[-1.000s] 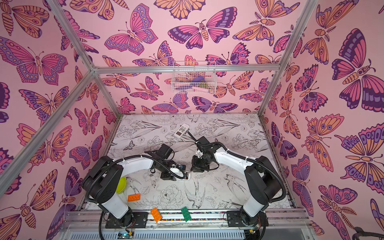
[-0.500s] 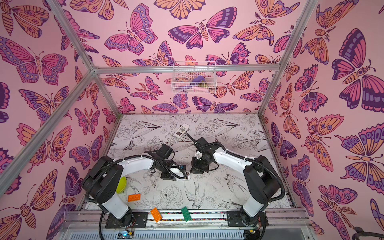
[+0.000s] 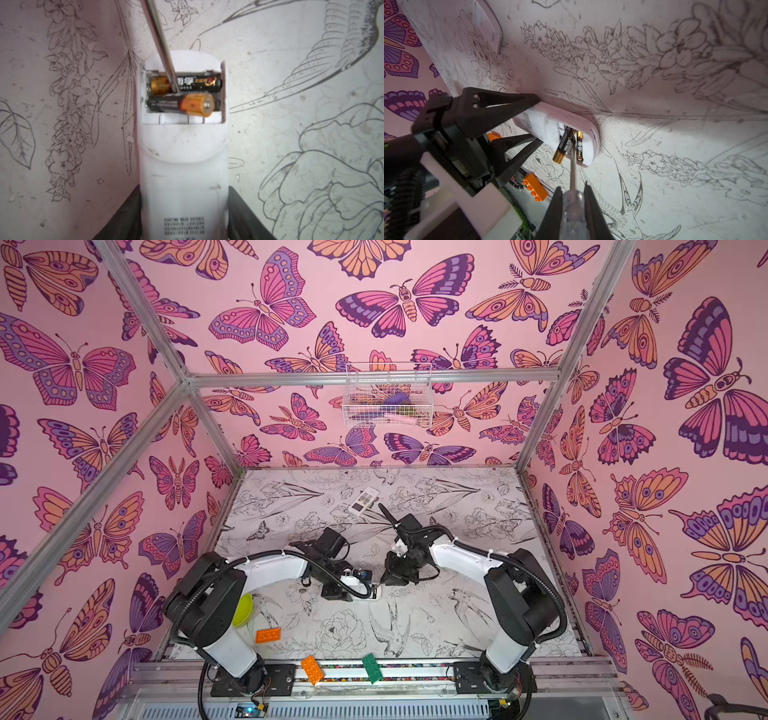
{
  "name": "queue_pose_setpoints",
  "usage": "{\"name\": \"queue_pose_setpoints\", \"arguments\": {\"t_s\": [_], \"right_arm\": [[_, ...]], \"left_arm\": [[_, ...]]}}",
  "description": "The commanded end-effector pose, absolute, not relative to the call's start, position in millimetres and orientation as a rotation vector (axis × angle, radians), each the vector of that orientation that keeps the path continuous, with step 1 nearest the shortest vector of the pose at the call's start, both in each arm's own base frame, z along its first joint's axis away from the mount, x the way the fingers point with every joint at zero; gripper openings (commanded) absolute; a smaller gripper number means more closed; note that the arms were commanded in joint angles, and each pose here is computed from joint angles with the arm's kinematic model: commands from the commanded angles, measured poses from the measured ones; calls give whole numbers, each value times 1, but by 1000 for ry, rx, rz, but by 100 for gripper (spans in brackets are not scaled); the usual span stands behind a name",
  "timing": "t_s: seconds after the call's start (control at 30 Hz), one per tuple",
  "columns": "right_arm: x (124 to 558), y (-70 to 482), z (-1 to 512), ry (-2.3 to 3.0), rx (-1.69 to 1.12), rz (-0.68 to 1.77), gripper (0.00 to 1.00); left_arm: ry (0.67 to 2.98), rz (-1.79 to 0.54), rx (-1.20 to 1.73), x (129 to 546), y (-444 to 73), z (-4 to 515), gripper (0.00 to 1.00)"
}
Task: Unload the batteries from the remote control
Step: 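Lever one battery end up out of the compartment with the screwdriver tip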
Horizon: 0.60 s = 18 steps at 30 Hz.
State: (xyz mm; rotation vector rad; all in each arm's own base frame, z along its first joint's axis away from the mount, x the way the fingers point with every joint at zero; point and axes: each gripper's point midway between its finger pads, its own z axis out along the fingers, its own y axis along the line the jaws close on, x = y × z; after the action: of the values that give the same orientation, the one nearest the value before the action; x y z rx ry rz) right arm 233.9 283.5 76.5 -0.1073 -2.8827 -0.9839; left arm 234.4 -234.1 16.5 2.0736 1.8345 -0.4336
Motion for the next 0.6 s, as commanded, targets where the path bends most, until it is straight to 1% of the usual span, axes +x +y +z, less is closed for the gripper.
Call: {"name": "queue_pose_setpoints", "arguments": {"t_s": [0.0,0.1,0.2,0.47,0.57], "right_arm": [[239,290,90,-2882,-103,-1090,0],[239,291,88,-2873,-110,-1091,0],[239,291,85,-2868,-114,-1091,0],[241,292,85,-2867,-97,-1092,0],[241,290,82,-2869,-100,-1083,0]], "left_arm": [[1860,-423,2128,225,-228,6,49],[1862,-435,2114,225,-231,9,65],[1873,-460,2080,227,-237,15,72],[1907,-547,2012,230,-252,37,77],[1906,-575,1992,233,-259,48,78]]}}
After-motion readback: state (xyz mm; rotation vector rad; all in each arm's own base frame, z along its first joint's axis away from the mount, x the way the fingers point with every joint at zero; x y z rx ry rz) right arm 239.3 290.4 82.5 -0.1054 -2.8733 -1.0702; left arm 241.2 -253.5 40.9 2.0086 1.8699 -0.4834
